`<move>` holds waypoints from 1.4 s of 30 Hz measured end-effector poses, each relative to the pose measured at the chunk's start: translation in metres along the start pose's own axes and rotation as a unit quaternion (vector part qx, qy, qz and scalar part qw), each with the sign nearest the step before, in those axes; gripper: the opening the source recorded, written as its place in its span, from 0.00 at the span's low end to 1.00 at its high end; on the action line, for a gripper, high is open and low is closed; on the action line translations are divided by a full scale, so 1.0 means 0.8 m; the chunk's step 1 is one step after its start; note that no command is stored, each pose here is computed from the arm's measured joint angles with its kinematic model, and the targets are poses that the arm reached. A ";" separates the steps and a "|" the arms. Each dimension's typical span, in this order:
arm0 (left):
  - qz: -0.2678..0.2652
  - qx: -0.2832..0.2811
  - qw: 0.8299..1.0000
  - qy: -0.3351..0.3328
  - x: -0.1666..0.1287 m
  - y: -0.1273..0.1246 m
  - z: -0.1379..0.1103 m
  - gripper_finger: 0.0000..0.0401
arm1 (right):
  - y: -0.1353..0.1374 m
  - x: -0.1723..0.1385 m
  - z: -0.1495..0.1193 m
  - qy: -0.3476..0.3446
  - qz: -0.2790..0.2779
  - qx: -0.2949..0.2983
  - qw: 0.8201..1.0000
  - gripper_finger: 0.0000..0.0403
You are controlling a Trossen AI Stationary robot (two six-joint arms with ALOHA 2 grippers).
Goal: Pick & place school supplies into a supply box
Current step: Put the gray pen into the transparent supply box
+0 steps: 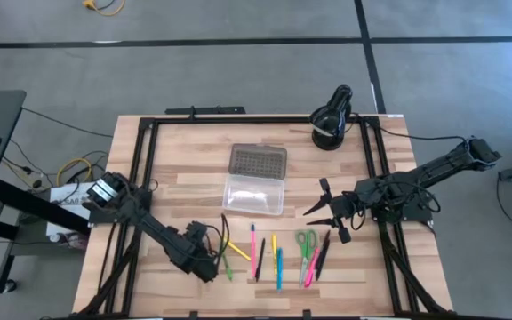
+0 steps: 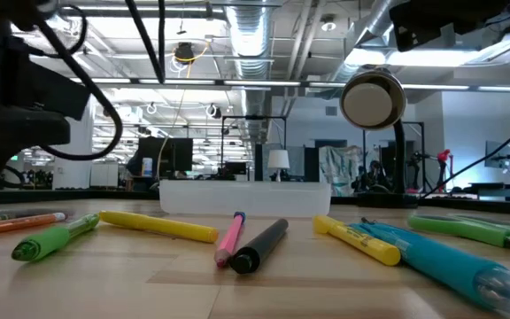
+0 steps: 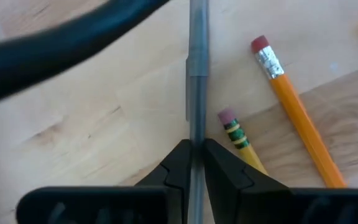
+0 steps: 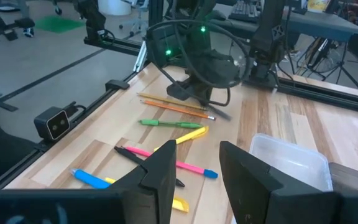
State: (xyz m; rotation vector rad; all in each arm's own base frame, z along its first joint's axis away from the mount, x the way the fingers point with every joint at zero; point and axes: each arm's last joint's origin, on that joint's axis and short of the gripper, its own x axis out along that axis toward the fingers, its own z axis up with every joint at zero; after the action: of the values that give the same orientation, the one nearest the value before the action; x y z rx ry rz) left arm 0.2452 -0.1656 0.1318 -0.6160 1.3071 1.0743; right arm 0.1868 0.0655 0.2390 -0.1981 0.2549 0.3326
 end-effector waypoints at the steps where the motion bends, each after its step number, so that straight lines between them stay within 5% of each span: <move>1: -0.001 0.002 1.000 0.003 0.002 0.000 0.003 0.08 | 0.000 0.000 0.000 0.000 0.000 0.000 1.000 0.30; 10: -0.020 0.002 1.000 0.006 0.021 0.008 0.008 0.14 | 0.000 0.000 -0.002 0.010 0.001 0.001 1.000 0.30; 19: -0.022 0.020 1.000 0.011 0.016 0.008 0.009 0.03 | 0.000 0.000 -0.002 0.009 0.001 0.001 1.000 0.30; 31: -0.013 0.024 1.000 0.000 0.016 0.011 0.010 0.02 | 0.000 0.000 -0.002 0.009 0.001 0.009 1.000 0.30; 42: 0.062 0.047 0.995 -0.064 -0.005 0.016 0.021 0.01 | 0.000 0.000 -0.002 0.009 0.001 0.009 1.000 0.30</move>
State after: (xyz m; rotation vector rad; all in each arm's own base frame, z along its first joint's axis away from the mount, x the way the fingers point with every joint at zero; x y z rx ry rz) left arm 0.2417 -0.1468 0.1415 -0.3942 1.2892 1.1272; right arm 0.1864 0.0651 0.2372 -0.1842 0.2765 0.3300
